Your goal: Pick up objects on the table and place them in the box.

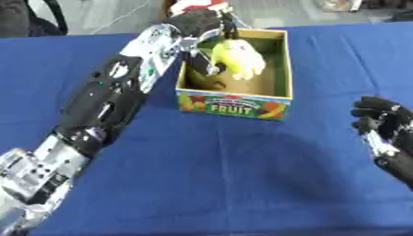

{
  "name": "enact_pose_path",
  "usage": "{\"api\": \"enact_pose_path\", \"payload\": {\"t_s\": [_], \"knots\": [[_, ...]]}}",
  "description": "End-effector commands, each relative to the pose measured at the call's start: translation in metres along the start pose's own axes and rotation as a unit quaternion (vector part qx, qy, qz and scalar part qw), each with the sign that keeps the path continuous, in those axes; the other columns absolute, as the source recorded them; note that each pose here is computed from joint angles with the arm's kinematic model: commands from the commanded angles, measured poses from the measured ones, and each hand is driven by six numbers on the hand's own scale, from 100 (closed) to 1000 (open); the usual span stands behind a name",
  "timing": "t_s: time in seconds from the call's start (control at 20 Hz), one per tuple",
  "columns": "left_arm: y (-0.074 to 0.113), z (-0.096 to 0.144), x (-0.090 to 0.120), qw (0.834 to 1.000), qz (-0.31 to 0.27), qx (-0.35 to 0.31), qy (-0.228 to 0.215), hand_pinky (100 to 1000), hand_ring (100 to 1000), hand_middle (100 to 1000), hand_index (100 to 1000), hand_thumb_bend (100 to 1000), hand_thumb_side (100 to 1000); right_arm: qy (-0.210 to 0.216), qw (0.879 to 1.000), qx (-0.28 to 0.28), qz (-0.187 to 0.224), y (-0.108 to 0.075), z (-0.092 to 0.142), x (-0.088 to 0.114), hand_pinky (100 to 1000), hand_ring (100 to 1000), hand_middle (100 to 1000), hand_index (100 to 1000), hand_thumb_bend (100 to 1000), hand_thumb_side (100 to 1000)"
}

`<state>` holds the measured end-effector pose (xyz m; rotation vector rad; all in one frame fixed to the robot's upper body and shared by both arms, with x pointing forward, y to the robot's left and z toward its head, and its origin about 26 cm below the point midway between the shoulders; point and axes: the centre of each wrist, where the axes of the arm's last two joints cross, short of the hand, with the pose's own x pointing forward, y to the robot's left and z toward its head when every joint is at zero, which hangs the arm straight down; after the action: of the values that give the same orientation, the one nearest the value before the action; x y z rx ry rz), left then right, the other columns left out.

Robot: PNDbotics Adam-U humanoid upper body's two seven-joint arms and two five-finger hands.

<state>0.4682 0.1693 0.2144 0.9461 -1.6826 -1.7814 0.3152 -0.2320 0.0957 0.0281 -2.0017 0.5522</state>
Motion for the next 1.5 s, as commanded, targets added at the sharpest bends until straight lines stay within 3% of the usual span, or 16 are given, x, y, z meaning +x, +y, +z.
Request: {"api": "enact_pose_path", "payload": {"t_s": [0.05,0.15,0.2,0.25,0.4,0.45,0.55,0.85,1.15,1.5], "knots": [[0.014,0.004,-0.005,0.999,-0.014,0.032,0.007,689,650,714,822,704,419,-0.013,1.000,0.000,0.003,-0.003,-0.004,0.006,735,794,764,832,100,380],[0.018,0.009,-0.009,0.998,-0.002,0.060,0.021,685,658,730,825,770,499,-0.013,1.000,0.000,0.004,-0.003,-0.004,0.006,735,794,764,832,100,382],[0.020,0.013,-0.012,0.997,0.006,0.075,0.029,678,655,728,823,674,519,-0.013,1.000,0.000,0.004,-0.003,-0.004,0.006,735,794,764,832,100,389],[0.022,0.018,-0.015,0.995,0.016,0.090,0.036,676,653,726,822,762,505,-0.013,1.000,-0.001,0.004,-0.003,-0.004,0.006,735,794,764,832,100,383],[0.030,0.037,-0.023,0.986,0.064,0.143,0.055,623,608,664,796,623,466,-0.013,1.000,-0.004,0.005,-0.004,-0.004,0.006,735,794,764,832,100,383],[0.034,0.046,-0.024,0.980,0.086,0.167,0.060,623,608,664,796,623,466,-0.013,1.000,-0.005,0.006,-0.005,-0.004,0.006,735,794,764,832,100,383],[0.043,0.071,-0.027,0.960,0.147,0.231,0.065,594,588,620,767,516,446,-0.013,1.000,-0.008,0.007,-0.006,-0.004,0.007,735,794,764,832,100,385],[0.052,0.146,-0.021,0.891,0.264,0.364,0.061,572,571,588,747,474,412,-0.013,1.000,-0.018,0.010,-0.009,-0.004,0.008,734,794,764,832,100,400],[0.026,0.186,-0.004,0.842,0.321,0.425,0.086,557,558,569,736,443,390,-0.015,1.000,-0.023,0.012,-0.010,-0.005,0.009,735,794,764,833,100,401],[-0.039,0.200,0.015,0.796,0.413,0.416,0.148,542,552,558,731,411,383,-0.018,0.999,-0.027,0.010,-0.010,-0.007,0.010,734,794,764,833,100,405]]}}
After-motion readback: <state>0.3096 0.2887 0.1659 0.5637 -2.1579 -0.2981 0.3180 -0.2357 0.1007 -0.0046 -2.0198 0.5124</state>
